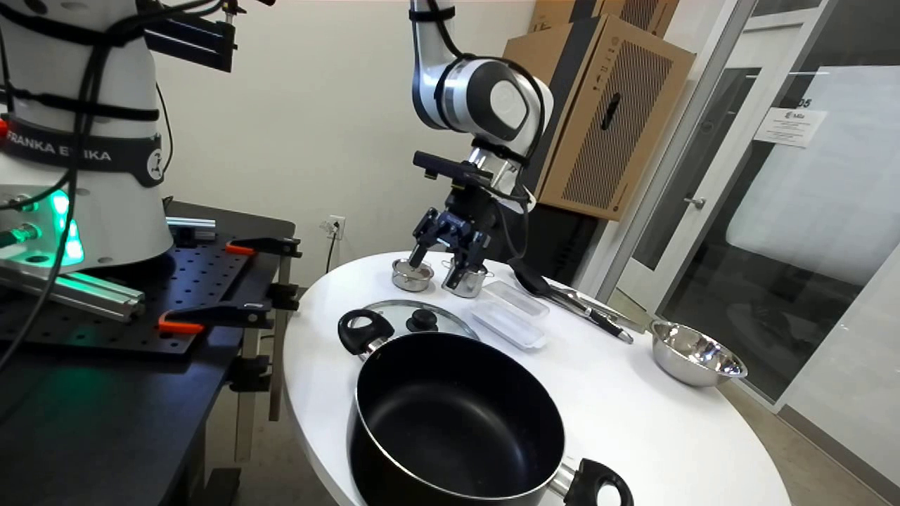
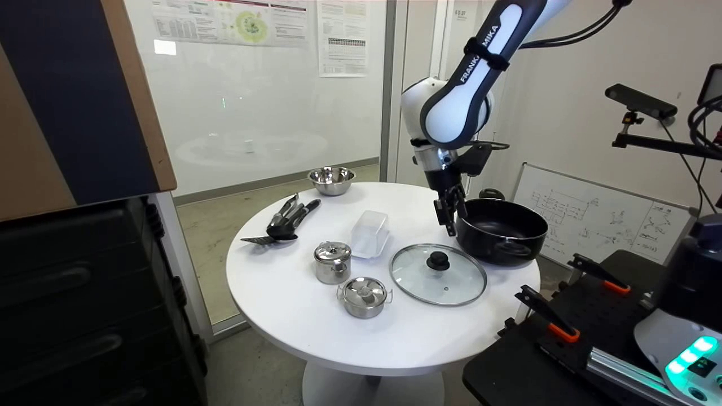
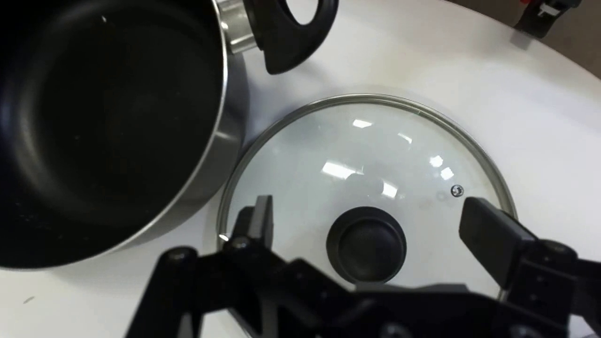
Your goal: Pick the lid and put it on the pot
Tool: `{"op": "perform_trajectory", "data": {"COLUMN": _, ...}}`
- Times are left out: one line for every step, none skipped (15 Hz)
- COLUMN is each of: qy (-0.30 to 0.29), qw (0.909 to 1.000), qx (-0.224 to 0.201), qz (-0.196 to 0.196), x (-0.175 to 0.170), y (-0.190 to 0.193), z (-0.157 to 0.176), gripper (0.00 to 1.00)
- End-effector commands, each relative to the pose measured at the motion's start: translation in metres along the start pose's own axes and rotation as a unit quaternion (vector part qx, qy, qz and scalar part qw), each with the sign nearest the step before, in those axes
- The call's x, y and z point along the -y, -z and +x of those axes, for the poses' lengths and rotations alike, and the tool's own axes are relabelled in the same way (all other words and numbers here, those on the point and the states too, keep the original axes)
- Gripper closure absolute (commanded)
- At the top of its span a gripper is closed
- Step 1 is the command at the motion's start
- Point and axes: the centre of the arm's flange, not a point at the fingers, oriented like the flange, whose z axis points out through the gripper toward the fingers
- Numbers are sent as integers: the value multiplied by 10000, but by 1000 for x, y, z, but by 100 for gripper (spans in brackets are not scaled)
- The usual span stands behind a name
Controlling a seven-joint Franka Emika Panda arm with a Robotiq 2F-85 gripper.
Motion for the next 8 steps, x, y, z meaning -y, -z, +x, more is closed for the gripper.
{"op": "perform_trajectory", "data": {"qy": 224, "qw": 9997, "qx": -20, "qz": -2, "x": 11, "y": -18, "z": 29, "gripper": 0}}
{"op": "perform_trajectory", "data": {"qy": 278, "qw": 9996, "qx": -19, "qz": 14, "x": 13, "y": -22, "z": 33, "gripper": 0}}
{"op": "perform_trajectory", "data": {"qy": 295, "qw": 9996, "qx": -3, "qz": 29, "x": 14, "y": -26, "z": 38, "gripper": 0}}
{"op": "perform_trajectory", "data": {"qy": 322, "qw": 9995, "qx": -2, "qz": 23, "x": 15, "y": -30, "z": 42, "gripper": 0}}
{"op": "perform_trajectory", "data": {"qy": 364, "qw": 9993, "qx": -20, "qz": 20, "x": 18, "y": -35, "z": 46, "gripper": 0}}
{"op": "perform_trajectory", "data": {"qy": 385, "qw": 9992, "qx": -73, "qz": 17, "x": 20, "y": -39, "z": 49, "gripper": 0}}
{"op": "perform_trajectory", "data": {"qy": 405, "qw": 9991, "qx": -132, "qz": 12, "x": 22, "y": -43, "z": 54, "gripper": 0}}
{"op": "perform_trajectory", "data": {"qy": 414, "qw": 9990, "qx": -171, "qz": 2, "x": 24, "y": -46, "z": 57, "gripper": 0}}
